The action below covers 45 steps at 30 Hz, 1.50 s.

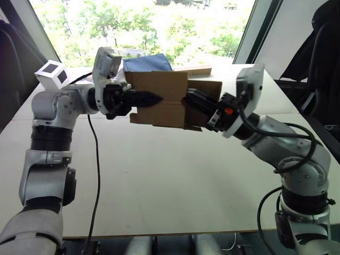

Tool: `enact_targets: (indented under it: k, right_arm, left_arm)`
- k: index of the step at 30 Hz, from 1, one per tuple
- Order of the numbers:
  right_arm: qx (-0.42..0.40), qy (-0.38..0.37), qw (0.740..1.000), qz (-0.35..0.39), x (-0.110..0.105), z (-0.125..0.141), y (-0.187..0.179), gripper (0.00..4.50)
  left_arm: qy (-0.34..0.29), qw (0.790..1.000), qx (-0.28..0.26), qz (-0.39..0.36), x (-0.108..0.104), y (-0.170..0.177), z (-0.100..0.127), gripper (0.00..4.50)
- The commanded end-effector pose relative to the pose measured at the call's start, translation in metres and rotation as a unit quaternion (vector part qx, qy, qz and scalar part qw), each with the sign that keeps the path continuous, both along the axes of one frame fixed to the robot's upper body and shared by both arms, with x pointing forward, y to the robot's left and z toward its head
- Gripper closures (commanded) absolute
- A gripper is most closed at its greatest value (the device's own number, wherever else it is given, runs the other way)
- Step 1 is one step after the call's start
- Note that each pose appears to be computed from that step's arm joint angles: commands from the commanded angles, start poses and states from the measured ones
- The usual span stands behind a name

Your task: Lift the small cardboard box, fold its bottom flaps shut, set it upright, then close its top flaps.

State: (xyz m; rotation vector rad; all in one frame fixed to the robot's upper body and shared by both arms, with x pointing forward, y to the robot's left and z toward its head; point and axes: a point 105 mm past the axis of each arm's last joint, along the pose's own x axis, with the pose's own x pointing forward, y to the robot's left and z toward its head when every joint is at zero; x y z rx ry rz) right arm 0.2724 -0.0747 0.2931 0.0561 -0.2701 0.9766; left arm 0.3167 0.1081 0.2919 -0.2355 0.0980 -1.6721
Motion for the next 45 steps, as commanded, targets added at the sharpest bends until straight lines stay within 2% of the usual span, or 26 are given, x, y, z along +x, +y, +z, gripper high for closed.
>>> enact_targets:
  k: [1, 5, 8, 13, 18, 28, 45]
  right_arm:
    - [-0.002, -0.027, 1.000, 0.002, -0.015, 0.012, -0.011, 4.48]
    - [-0.006, -0.015, 1.000, -0.015, -0.024, 0.013, -0.033, 4.48]
    - [-0.040, 0.031, 0.999, -0.013, -0.036, -0.006, -0.044, 4.48]
    - [-0.089, 0.085, 0.992, 0.018, -0.051, -0.040, -0.031, 4.48]
    - [-0.105, 0.088, 0.991, 0.011, -0.041, -0.056, -0.014, 4.48]
    - [-0.096, 0.051, 0.993, -0.039, -0.016, -0.058, -0.016, 4.48]
    - [-0.051, -0.001, 0.997, -0.052, -0.005, -0.037, -0.015, 4.48]
  left_arm:
    - [-0.026, 1.000, -0.004, 0.003, -0.001, 0.002, 0.012, 4.50]
    - [-0.030, 1.000, -0.003, 0.006, 0.000, 0.003, 0.012, 4.50]
    - [-0.036, 0.999, -0.004, 0.008, 0.002, 0.004, 0.015, 4.50]
    - [-0.048, 0.999, -0.008, 0.013, 0.006, 0.003, 0.020, 4.50]
    - [-0.056, 0.998, -0.011, 0.009, 0.007, 0.000, 0.025, 4.50]
    - [-0.051, 0.999, -0.009, -0.012, -0.001, -0.002, 0.025, 4.50]
    - [-0.040, 0.999, -0.005, -0.023, -0.010, -0.002, 0.021, 4.50]
